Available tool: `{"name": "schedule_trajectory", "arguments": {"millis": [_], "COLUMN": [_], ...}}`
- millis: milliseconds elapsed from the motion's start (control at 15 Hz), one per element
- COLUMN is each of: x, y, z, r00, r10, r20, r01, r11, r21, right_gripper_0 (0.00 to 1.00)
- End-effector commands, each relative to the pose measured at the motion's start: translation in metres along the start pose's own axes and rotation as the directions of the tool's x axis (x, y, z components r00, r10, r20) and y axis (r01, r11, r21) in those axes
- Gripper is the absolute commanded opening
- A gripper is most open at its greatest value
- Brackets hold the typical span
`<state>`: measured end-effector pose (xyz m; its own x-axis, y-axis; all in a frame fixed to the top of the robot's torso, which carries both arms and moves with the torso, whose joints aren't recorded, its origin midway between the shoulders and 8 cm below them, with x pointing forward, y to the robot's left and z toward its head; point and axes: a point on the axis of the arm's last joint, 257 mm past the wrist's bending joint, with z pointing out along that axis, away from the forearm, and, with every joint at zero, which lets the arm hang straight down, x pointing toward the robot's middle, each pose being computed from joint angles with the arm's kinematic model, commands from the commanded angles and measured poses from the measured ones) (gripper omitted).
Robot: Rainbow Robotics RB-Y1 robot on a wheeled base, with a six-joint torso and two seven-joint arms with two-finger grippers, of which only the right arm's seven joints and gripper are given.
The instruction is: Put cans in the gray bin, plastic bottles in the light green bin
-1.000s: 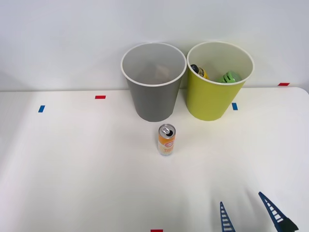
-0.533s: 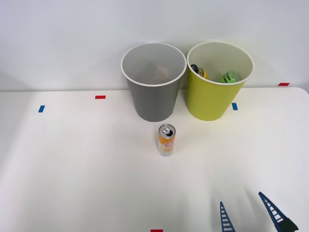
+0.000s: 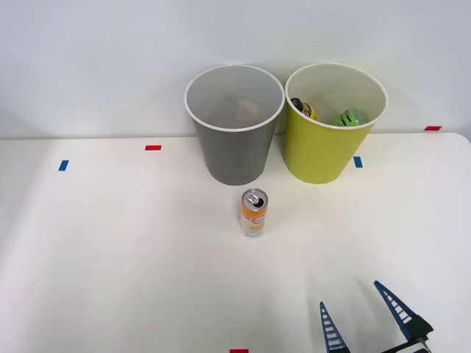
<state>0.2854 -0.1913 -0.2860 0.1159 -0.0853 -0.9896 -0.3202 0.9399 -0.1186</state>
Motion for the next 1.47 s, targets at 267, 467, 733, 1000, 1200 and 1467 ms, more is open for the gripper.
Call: {"name": "schedule_trajectory", "arguments": {"millis": [267,467,733,1000,1200,1467], "x": [-0.027,-0.035,-0.041,-0.038,-0.037,-0.032], "y": [0.032,0.042,0.048,0.06,0.075,0.086], "z": [0.041,0.07,0.099,0.128,0.15,0.183], "r00": [0.992,0.99,0.988,0.983,0.979,0.978], "r10": [0.108,0.115,0.12,0.139,0.153,0.127], "r20": [0.07,0.08,0.102,0.12,0.134,0.167], "r01": [-0.092,-0.093,-0.09,-0.104,-0.114,-0.081], "r11": [0.976,0.966,0.963,0.96,0.958,0.963], "r21": [-0.197,-0.24,-0.255,-0.258,-0.262,-0.258], "right_gripper_0": [1.0,1.0,1.0,1.0,1.0,1.0]}}
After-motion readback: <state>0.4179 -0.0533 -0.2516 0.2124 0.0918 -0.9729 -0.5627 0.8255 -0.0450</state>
